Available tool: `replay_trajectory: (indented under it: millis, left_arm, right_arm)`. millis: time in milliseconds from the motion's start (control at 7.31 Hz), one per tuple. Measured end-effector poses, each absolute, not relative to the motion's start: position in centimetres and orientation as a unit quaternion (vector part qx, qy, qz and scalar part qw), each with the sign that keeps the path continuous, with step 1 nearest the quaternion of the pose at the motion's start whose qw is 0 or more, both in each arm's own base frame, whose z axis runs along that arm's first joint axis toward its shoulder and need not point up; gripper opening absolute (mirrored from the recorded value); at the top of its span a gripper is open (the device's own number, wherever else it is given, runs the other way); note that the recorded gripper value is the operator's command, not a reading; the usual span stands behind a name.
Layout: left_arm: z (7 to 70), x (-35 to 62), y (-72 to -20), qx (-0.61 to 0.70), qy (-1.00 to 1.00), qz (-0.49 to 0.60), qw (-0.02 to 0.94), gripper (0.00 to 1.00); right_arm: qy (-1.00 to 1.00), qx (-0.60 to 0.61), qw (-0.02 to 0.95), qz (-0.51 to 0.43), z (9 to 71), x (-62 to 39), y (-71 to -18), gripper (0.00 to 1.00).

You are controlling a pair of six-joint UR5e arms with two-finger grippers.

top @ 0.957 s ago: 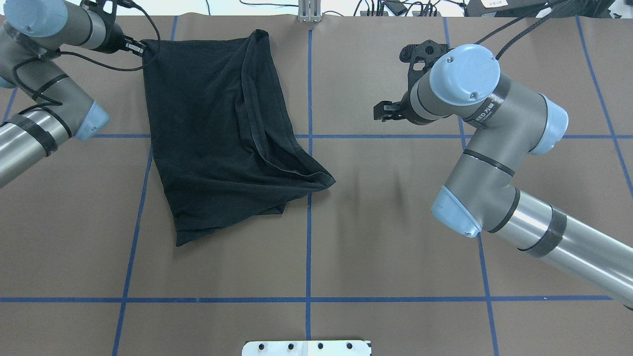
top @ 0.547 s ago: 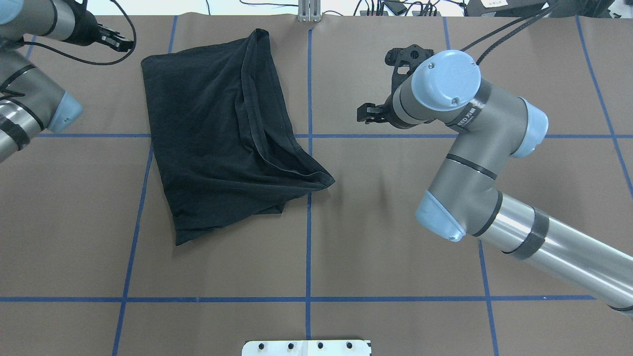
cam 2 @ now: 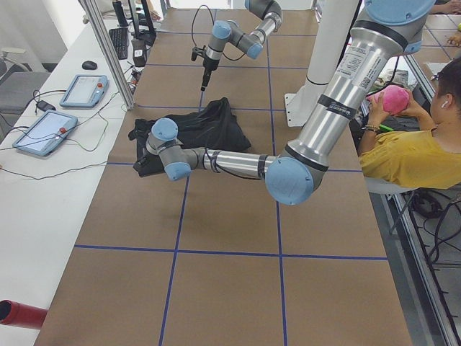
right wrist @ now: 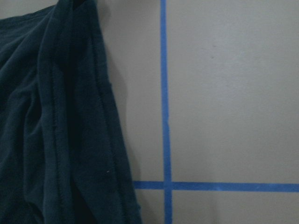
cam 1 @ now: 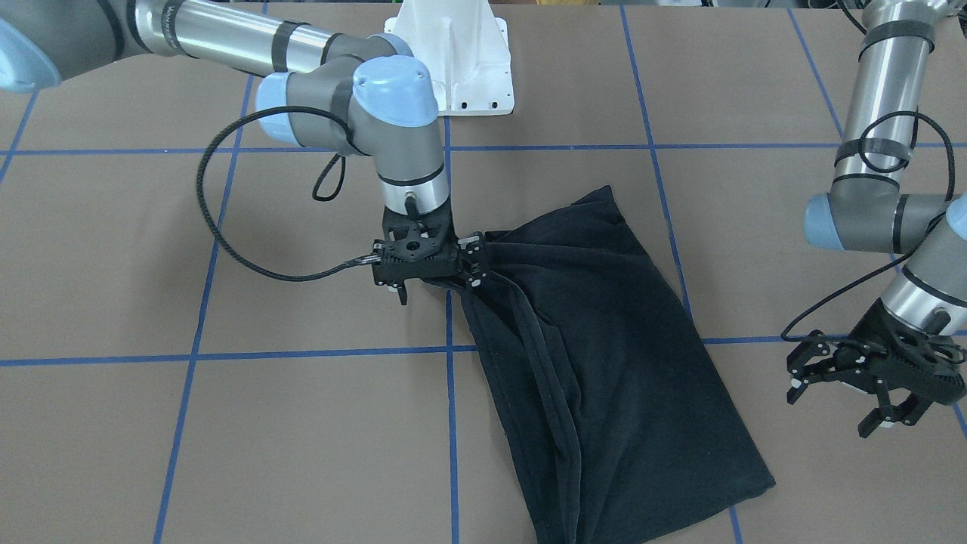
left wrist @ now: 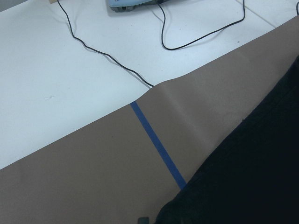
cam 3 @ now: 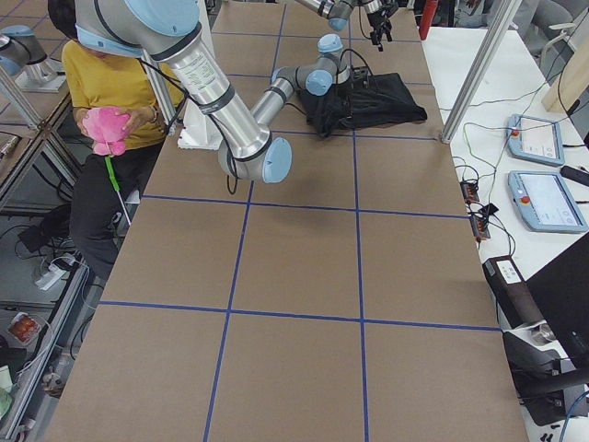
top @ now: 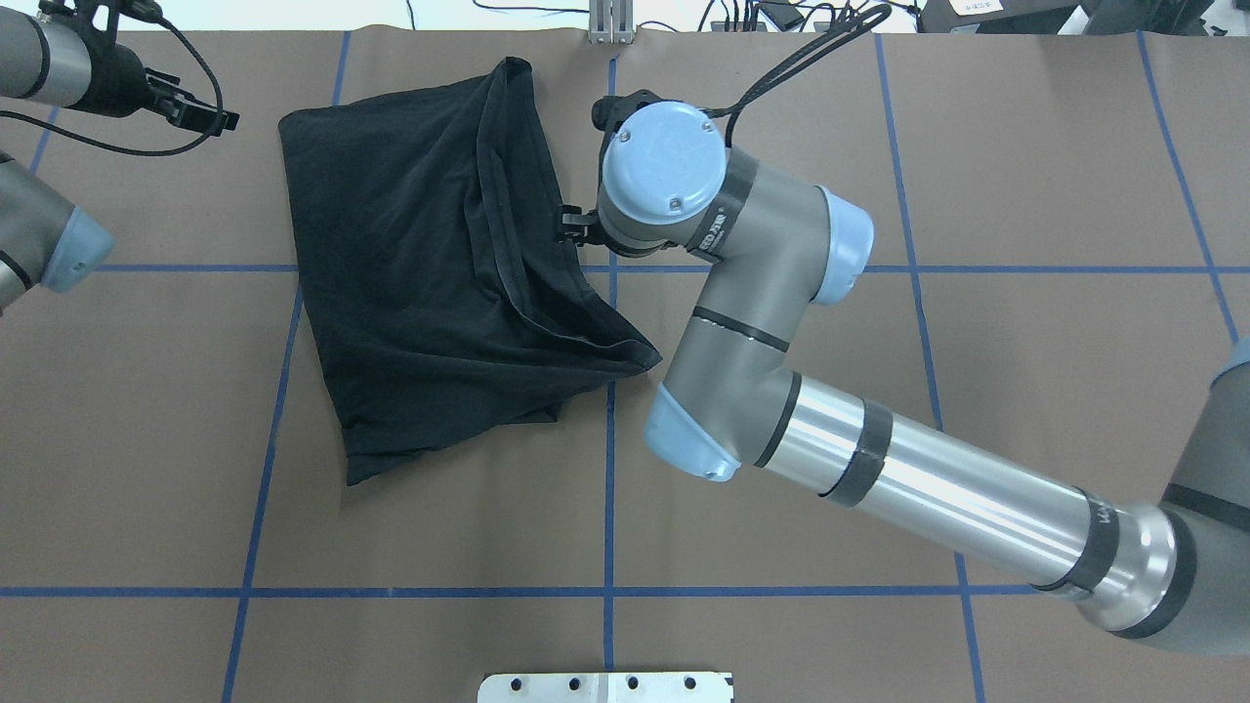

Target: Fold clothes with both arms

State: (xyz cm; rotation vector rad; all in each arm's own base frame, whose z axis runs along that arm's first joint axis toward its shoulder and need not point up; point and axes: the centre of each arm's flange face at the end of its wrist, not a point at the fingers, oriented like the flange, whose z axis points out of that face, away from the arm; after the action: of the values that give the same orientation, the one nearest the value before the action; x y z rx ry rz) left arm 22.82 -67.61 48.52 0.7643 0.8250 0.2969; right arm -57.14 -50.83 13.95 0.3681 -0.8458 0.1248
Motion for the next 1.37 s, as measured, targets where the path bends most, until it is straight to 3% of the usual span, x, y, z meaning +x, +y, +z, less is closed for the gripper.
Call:
replay_trajectory:
  millis: [410, 547, 821, 1231, 1368]
  left_arm:
    - [48.6, 22.8, -66.6, 0.350, 0.403, 0.119, 0.837, 1.00]
    - [48.8, 22.8, -66.5, 0.349, 0.403, 0.117, 0.838, 1.00]
    - [49.1, 22.8, -66.4, 0.346, 0.403, 0.116, 0.839, 1.00]
    - [49.2, 22.8, -66.3, 0.346, 0.403, 0.116, 0.839, 1.00]
    - [49.2, 22.8, -66.3, 0.346, 0.403, 0.116, 0.839, 1.00]
  right_arm:
    - [-0.347, 0.285, 0.888, -0.099, 12.6, -62.1, -46.2, 0.97]
    - [-0.318, 0.321, 0.879, -0.153, 12.6, -62.9, -45.3, 0.87]
    - [-0.270, 0.361, 0.859, -0.243, 12.8, -63.8, -44.7, 0.87]
    - [-0.244, 0.353, 0.858, -0.282, 14.6, -66.0, -44.4, 0.85]
    - [-0.243, 0.349, 0.859, -0.286, 14.5, -66.8, -44.2, 0.76]
